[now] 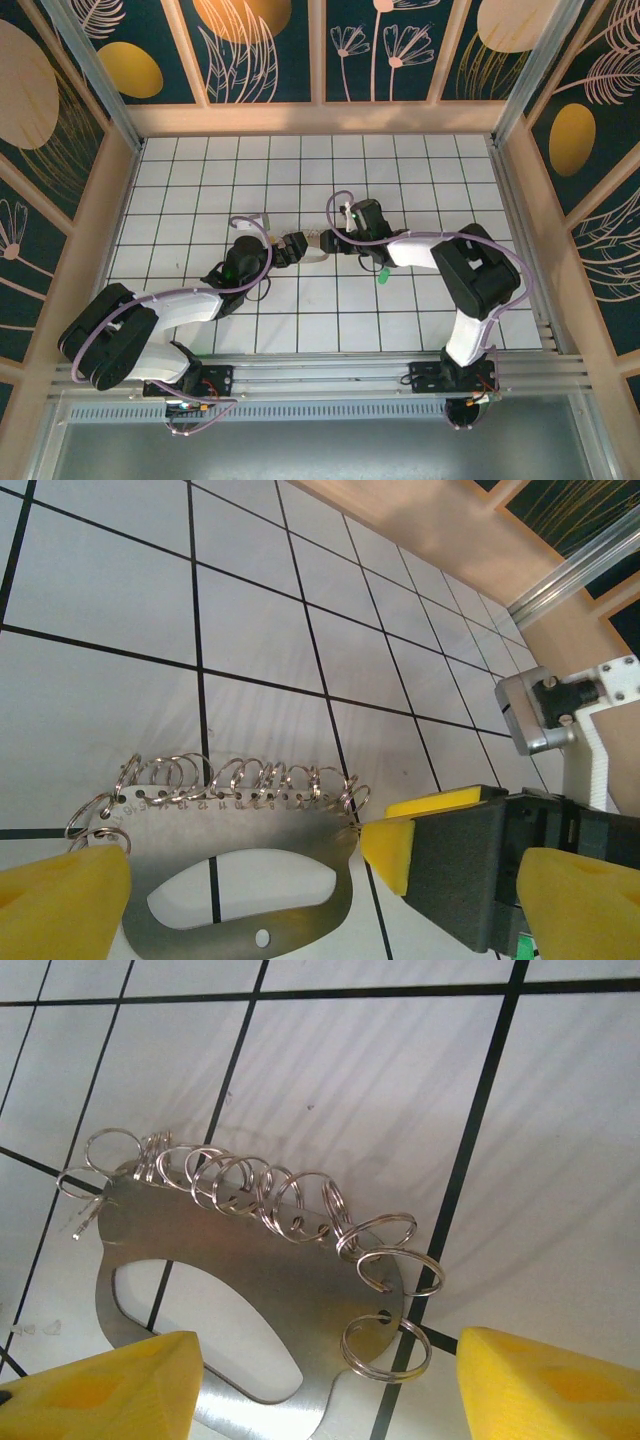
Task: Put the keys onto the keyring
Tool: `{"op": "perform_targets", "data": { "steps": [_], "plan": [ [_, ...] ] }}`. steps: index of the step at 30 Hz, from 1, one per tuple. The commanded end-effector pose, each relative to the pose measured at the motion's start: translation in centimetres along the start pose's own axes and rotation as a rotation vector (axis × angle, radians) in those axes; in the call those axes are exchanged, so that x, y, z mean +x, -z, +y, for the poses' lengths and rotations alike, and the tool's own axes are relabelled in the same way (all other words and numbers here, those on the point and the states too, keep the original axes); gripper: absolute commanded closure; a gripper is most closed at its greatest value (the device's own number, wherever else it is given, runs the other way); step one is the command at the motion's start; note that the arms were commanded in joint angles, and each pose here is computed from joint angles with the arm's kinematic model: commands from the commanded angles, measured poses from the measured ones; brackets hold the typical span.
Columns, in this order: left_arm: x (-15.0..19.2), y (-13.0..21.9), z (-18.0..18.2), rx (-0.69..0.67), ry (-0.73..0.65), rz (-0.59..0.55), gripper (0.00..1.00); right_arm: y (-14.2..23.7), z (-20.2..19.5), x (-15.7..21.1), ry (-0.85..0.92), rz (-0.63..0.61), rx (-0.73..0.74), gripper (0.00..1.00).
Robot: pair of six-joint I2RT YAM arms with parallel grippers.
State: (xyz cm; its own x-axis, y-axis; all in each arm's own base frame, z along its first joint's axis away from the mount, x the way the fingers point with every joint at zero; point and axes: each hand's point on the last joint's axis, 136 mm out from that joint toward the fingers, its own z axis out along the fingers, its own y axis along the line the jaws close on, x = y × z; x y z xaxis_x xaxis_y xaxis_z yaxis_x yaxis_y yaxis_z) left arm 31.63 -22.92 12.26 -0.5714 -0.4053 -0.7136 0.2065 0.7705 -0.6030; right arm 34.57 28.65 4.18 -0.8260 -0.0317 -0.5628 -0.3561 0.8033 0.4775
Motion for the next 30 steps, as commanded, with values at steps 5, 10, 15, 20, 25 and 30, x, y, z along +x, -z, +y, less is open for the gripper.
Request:
{"op": "perform_targets", "data": {
  "steps": [5, 10, 15, 20, 25, 30],
  "plan": [
    [-0.3, 0.0, -0.9, 0.037, -0.006, -0.021, 0.01, -0.5, 0.4, 0.8, -0.009, 0.015, -0.033, 0.37],
    [-0.2, -0.1, -0.8, 0.037, -0.005, -0.019, 0.01, -0.5, 0.6, 1.3, -0.007, 0.023, -0.042, 0.41],
    [-0.2, -0.3, -0.9, 0.038, -0.003, -0.018, 0.01, -0.7, 1.5, 1.7, 0.006, 0.035, -0.059, 0.42],
    [-0.2, -0.3, -0.9, 0.039, -0.002, -0.018, 0.01, -0.7, 2.3, 2.0, 0.025, 0.049, -0.064, 0.42],
    [-0.2, -0.2, -0.9, 0.04, -0.004, -0.018, 0.01, 0.7, 1.4, 1.4, 0.059, 0.012, 0.017, 0.42],
    [-0.3, -0.2, -0.9, 0.04, -0.003, -0.02, 0.01, 1.4, -0.1, 1.1, 0.108, 0.006, 0.118, 0.43]
  ]
}}
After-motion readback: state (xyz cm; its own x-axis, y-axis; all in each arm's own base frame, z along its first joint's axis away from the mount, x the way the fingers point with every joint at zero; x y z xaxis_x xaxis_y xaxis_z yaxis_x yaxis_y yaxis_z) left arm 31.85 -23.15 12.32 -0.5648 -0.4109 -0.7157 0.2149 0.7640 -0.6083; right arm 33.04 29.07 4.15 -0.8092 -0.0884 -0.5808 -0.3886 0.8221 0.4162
